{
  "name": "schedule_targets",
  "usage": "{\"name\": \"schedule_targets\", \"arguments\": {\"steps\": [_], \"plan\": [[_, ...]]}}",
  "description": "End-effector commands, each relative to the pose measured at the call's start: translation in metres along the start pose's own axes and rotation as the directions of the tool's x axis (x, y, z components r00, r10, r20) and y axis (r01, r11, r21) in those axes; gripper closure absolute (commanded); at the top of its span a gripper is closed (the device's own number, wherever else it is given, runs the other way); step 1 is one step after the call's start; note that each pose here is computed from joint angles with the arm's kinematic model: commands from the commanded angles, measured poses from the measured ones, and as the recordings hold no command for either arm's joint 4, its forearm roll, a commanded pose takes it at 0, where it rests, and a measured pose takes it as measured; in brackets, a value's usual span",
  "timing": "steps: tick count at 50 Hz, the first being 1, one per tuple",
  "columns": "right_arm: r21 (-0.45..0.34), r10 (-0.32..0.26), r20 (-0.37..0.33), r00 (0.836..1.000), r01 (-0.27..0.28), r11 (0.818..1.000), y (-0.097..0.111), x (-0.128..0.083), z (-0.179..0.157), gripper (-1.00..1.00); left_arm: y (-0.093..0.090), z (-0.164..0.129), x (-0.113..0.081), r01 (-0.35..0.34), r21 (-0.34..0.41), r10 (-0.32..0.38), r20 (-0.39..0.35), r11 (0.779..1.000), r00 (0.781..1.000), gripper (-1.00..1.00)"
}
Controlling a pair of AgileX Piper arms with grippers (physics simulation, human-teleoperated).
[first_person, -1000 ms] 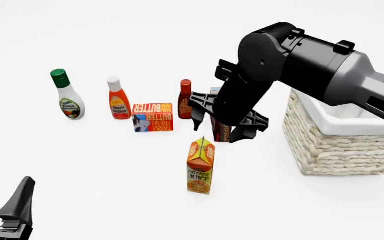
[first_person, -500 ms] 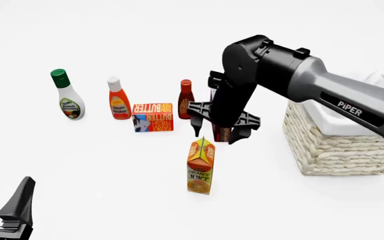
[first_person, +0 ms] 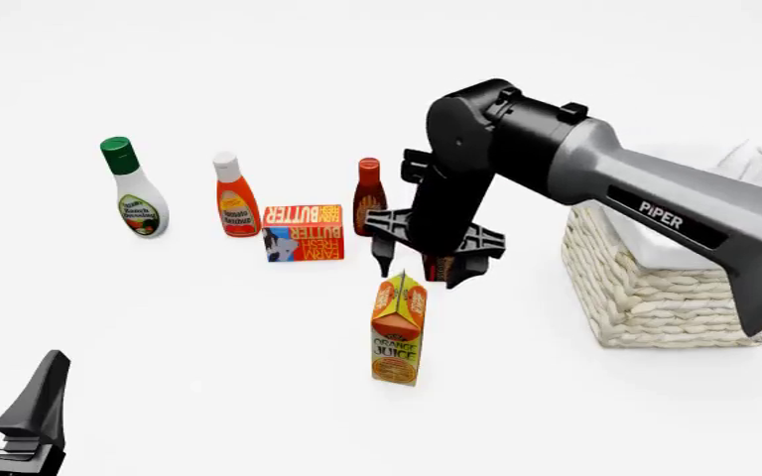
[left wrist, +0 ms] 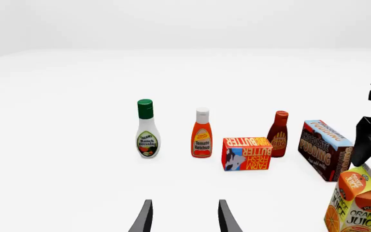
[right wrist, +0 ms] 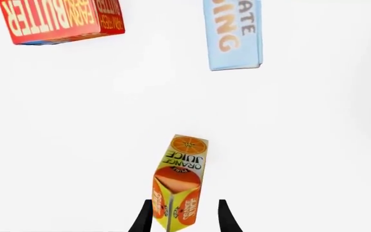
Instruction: Pick the orange juice and place it in the basket.
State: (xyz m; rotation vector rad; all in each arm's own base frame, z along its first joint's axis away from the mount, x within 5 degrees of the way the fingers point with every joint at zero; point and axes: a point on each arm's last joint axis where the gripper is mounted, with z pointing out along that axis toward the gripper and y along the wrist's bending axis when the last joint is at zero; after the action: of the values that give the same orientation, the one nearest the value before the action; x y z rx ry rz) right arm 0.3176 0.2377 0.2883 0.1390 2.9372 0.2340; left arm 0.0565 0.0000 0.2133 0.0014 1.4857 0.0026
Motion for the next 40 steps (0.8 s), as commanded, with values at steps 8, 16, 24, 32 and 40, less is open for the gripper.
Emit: {"name": "schedule_targets", "arguments": {"steps": [8,16,24,32,40], "plan": [[-0.009,-0.018,-0.002,1.0,0.018,1.0,0.012,0.007,0.001,-1.0,0.0,0.0,0.0,0.001,0.0,-0.001,0.001,1.0,1.0,-1.0],[-0.012,-0.019,-0.004,1.0,0.019,1.0,0.017,0.009,0.002,-1.0,0.0,0.0,0.0,0.0,0.0,0.0,0.0,1.0,1.0,-1.0],[-0.008,-0.023,-0.007,1.0,0.023,1.0,0.017,0.008,0.005,-1.0,0.0,0.0,0.0,0.0,0.0,0.0,0.0,1.0,1.0,-1.0],[0.001,-0.024,-0.015,1.0,0.025,1.0,0.016,0.006,0.01,-1.0,0.0,0.0,0.0,0.001,0.0,-0.001,0.0,1.0,1.0,-1.0],[0.012,-0.045,-0.025,0.999,0.045,0.999,0.014,0.002,0.018,-1.0,0.0,0.0,0.0,0.001,0.0,-0.001,0.0,1.0,1.0,-1.0]]}}
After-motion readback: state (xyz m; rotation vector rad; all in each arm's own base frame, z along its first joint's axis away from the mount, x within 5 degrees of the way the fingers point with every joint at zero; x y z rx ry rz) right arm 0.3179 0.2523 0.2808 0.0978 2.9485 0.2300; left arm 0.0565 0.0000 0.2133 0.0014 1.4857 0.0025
